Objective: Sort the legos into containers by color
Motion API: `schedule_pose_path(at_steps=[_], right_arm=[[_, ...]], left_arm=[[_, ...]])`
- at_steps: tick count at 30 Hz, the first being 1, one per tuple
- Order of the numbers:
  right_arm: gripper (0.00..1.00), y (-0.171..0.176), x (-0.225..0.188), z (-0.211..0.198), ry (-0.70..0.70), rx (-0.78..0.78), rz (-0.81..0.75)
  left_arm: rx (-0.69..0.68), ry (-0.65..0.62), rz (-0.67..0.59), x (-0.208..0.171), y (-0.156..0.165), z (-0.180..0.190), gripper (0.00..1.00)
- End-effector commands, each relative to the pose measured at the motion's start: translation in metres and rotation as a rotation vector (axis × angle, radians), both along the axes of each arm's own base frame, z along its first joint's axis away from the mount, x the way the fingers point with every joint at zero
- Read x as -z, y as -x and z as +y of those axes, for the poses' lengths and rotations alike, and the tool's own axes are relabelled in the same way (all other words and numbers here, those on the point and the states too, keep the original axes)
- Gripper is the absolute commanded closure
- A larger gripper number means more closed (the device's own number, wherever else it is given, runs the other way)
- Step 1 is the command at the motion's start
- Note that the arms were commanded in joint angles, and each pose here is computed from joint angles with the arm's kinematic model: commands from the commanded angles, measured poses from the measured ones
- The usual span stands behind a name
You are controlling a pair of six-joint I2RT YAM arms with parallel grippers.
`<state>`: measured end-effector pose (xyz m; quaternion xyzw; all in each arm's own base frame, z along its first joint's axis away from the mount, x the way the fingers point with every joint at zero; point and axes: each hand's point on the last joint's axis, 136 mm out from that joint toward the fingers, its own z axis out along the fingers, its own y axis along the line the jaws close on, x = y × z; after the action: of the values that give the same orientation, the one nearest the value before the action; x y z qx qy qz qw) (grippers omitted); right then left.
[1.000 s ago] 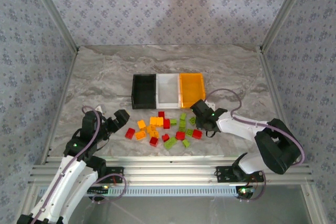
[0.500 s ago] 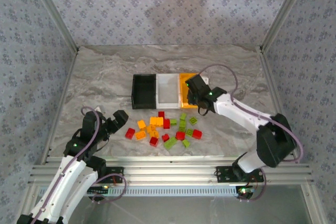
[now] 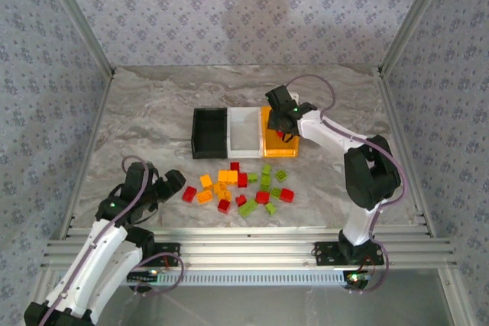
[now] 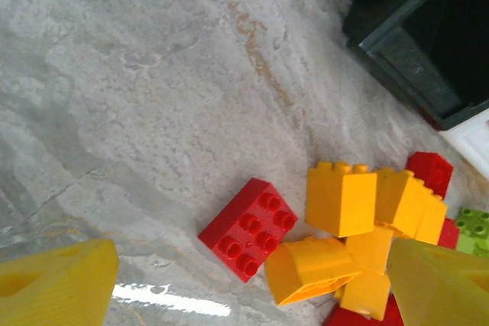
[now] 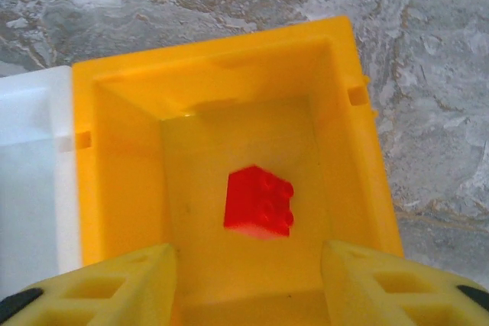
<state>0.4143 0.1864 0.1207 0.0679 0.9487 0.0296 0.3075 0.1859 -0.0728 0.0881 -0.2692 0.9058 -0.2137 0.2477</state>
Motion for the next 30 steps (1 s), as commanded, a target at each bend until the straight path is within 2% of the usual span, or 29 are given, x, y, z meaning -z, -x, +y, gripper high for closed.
schedule_pose_path(at_steps=[1, 6, 11, 20, 24, 27, 30], right_arm=[[0.43, 0.002, -0.026, 0.004, -0.041, -0.014, -0.051], [0.42, 0.029, -0.028, 0.008, -0.067, -0.048, -0.085], [0.41, 0.057, -0.002, 0.000, -0.079, -0.050, -0.058], [0.41, 0.075, 0.017, -0.014, -0.087, -0.018, -0.035], [0.41, 0.078, 0.023, -0.015, -0.092, -0.017, -0.029], [0.41, 0.078, 0.026, -0.015, -0.097, -0.014, -0.028], [0.41, 0.079, 0.027, -0.016, -0.096, -0.014, -0.024]], left_arm=[[0.042, -0.029, 0.016, -0.005, 0.005, 0.000, 0.10], [0.086, -0.040, 0.082, 0.010, 0.016, -0.004, 0.18], [0.141, -0.042, 0.113, 0.033, 0.019, -0.017, 0.20], [0.279, -0.161, 0.019, 0.015, 0.000, -0.049, 0.24], [0.349, -0.268, -0.011, 0.006, -0.007, -0.059, 0.25], [0.371, -0.356, -0.015, 0.003, -0.019, -0.063, 0.25], [0.376, -0.378, -0.017, 0.004, -0.034, -0.074, 0.25]])
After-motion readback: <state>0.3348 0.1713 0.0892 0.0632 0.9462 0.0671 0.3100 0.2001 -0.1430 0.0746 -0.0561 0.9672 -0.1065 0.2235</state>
